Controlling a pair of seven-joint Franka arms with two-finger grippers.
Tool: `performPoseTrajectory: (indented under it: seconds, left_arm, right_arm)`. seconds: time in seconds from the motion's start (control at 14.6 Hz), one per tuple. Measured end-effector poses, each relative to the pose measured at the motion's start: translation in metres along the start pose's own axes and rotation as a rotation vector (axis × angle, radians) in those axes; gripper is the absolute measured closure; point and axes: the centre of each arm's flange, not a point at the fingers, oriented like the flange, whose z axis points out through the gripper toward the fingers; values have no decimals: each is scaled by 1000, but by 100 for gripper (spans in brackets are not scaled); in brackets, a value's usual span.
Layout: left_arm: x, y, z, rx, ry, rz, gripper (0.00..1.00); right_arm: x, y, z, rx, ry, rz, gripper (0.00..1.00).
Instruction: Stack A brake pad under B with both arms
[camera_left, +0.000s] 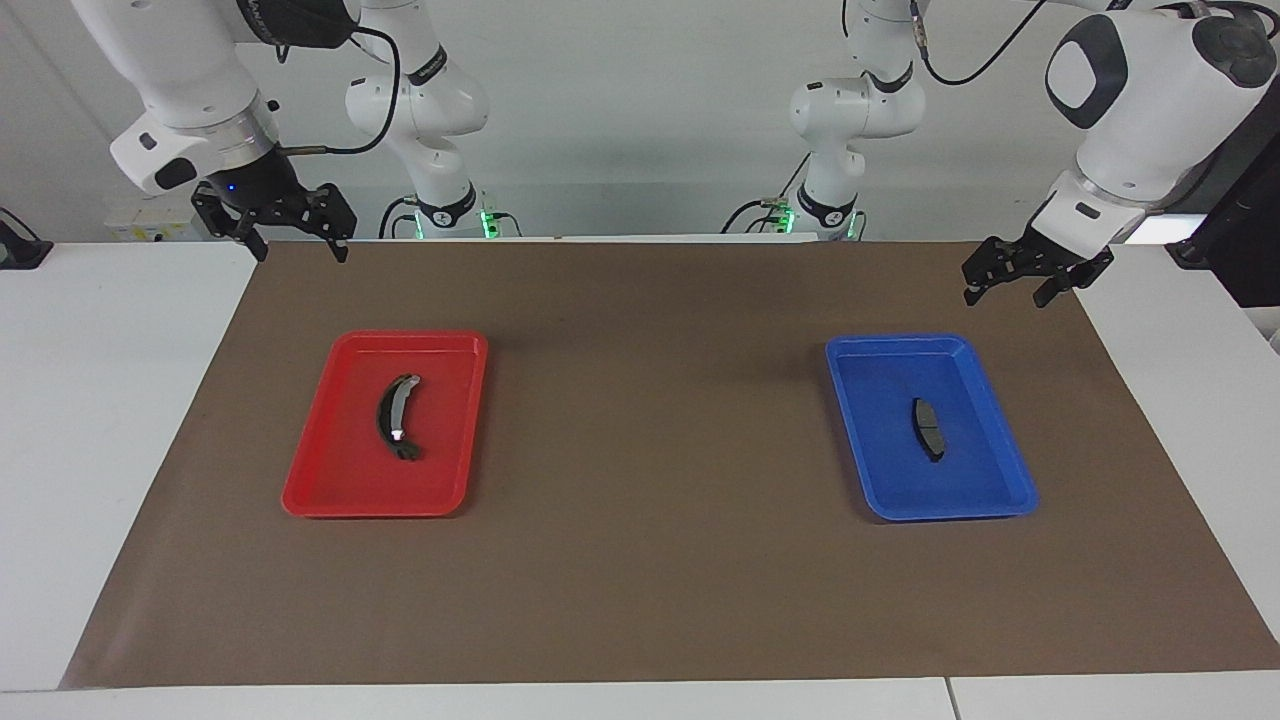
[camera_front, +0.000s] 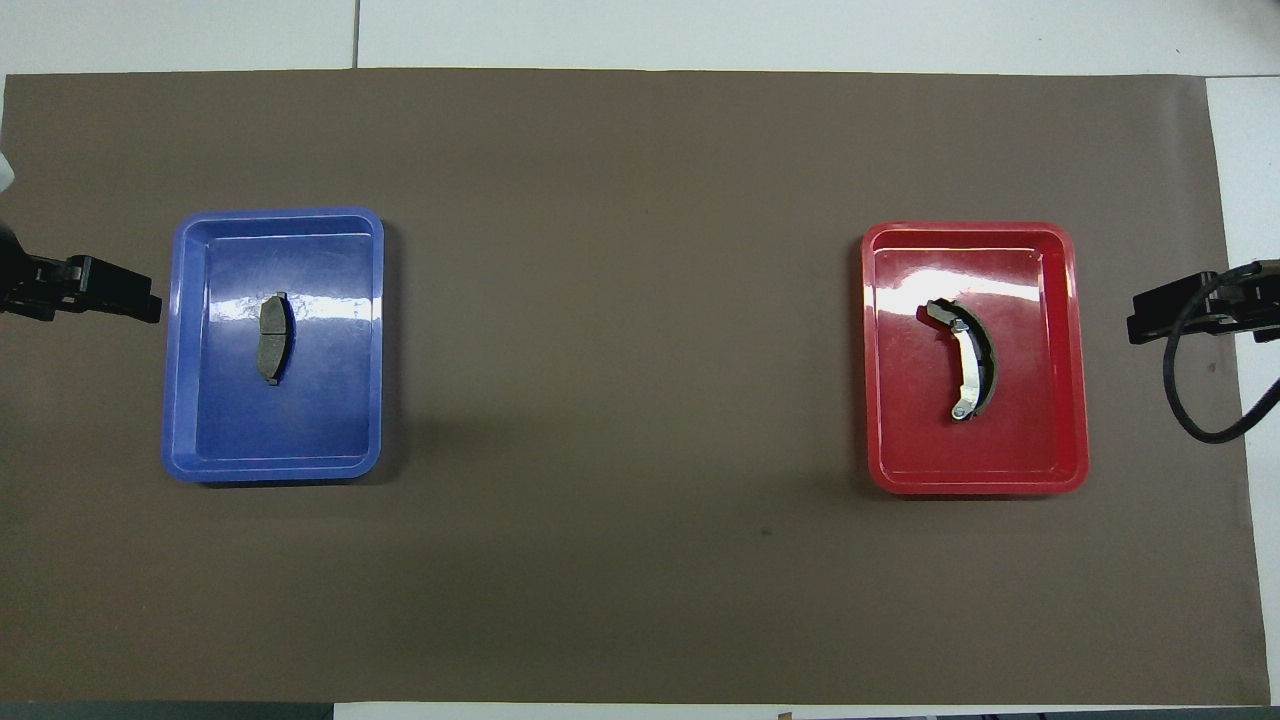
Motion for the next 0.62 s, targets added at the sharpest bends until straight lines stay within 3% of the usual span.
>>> performPoseTrajectory:
  seconds: [0.34,0.62]
  left_arm:
    - [1,2,1,0,3,6,1]
    - [6,1,32,7,74,6,2]
  right_arm:
    - [0,1,0,0,0,2,0]
    - [0,1,0,0,0,2,0]
